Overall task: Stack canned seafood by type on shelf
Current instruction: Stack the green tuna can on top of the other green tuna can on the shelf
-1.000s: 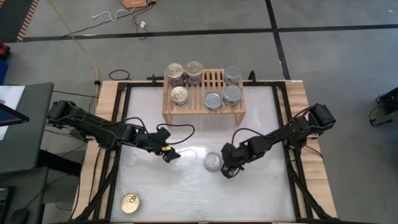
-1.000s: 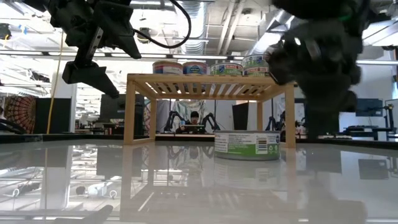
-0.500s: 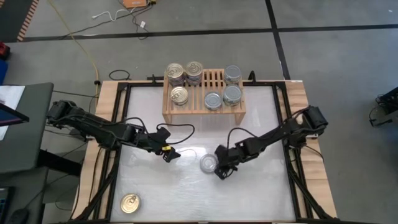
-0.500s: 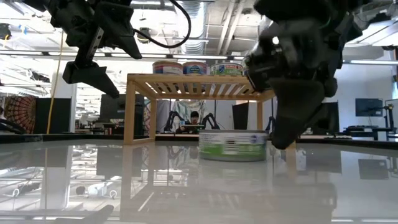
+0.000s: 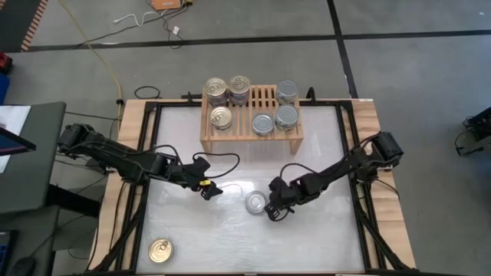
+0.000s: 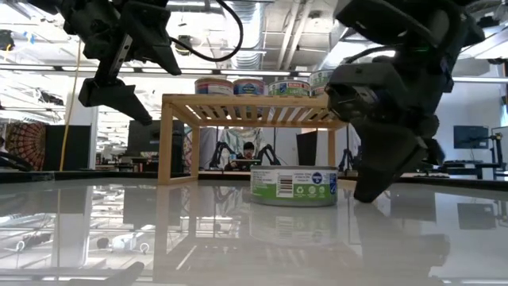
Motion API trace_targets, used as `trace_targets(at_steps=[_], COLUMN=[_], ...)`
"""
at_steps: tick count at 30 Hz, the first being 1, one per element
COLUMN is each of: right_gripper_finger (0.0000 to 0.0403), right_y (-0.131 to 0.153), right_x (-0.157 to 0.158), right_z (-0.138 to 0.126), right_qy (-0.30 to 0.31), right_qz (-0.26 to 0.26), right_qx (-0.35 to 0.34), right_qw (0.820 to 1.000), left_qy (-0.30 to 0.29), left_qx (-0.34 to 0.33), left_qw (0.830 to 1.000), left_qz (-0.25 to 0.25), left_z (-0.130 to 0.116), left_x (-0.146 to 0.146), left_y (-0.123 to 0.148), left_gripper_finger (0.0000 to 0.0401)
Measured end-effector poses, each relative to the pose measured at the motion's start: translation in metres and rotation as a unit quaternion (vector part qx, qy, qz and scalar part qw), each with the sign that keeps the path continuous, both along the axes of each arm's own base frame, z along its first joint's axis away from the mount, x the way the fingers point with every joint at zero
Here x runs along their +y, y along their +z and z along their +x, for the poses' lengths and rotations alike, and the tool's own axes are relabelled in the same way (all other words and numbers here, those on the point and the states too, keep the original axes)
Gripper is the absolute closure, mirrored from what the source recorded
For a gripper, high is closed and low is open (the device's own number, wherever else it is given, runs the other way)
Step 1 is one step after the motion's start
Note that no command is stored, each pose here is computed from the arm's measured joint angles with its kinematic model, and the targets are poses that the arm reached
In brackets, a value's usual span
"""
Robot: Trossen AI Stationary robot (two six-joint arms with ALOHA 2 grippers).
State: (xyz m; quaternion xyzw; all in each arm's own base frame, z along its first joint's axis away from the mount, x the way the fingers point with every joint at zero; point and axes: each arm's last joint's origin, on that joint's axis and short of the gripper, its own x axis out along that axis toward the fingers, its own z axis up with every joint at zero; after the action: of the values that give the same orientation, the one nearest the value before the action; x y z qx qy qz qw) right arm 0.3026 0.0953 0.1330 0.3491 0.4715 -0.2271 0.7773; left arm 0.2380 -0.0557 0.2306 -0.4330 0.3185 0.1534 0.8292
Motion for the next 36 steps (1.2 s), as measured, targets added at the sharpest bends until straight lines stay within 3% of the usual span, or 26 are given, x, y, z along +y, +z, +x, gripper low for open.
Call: trace_targets(at_steps=[3, 6, 8, 13, 19, 28, 36], right_gripper_finger=[0.0385, 0.0385, 0.0385, 0.0385, 0.0382, 0.0377, 0.0374], right_y=[-0.003, -0.003, -0.002, -0.006, 0.001, 0.002, 0.003], right_x=[0.004, 0.014, 0.015, 0.009, 0.004, 0.004, 0.002], right_z=[0.01, 0.027, 0.029, 0.022, 0.009, 0.007, 0.008], right_qy=[0.042, 0.128, 0.146, 0.136, 0.121, 0.143, 0.142], right_qz=[0.005, 0.03, 0.036, 0.054, 0.025, 0.008, 0.009], right_qx=[-0.044, -0.126, -0.139, -0.083, -0.036, -0.032, -0.037], right_qw=[0.998, 0.983, 0.979, 0.986, 0.992, 0.989, 0.989], left_qy=[0.001, 0.0, 0.0, 0.0, 0.003, 0.152, 0.216], left_qx=[0.0, 0.0, 0.0, 0.0, 0.003, 0.031, 0.051], left_qw=[1.0, 1.0, 1.0, 1.0, 1.0, 0.985, 0.961], left_qz=[-0.001, 0.0, 0.0, -0.002, -0.012, -0.075, -0.164], left_z=[0.0, 0.0, 0.0, 0.0, -0.001, -0.015, -0.006], left_x=[0.0, 0.0, 0.0, -0.001, -0.004, -0.035, -0.072], left_y=[0.0, 0.0, 0.0, 0.0, 0.0, -0.014, -0.047], left_gripper_finger=[0.0018, 0.0018, 0.0018, 0.0018, 0.0018, 0.0018, 0.0018])
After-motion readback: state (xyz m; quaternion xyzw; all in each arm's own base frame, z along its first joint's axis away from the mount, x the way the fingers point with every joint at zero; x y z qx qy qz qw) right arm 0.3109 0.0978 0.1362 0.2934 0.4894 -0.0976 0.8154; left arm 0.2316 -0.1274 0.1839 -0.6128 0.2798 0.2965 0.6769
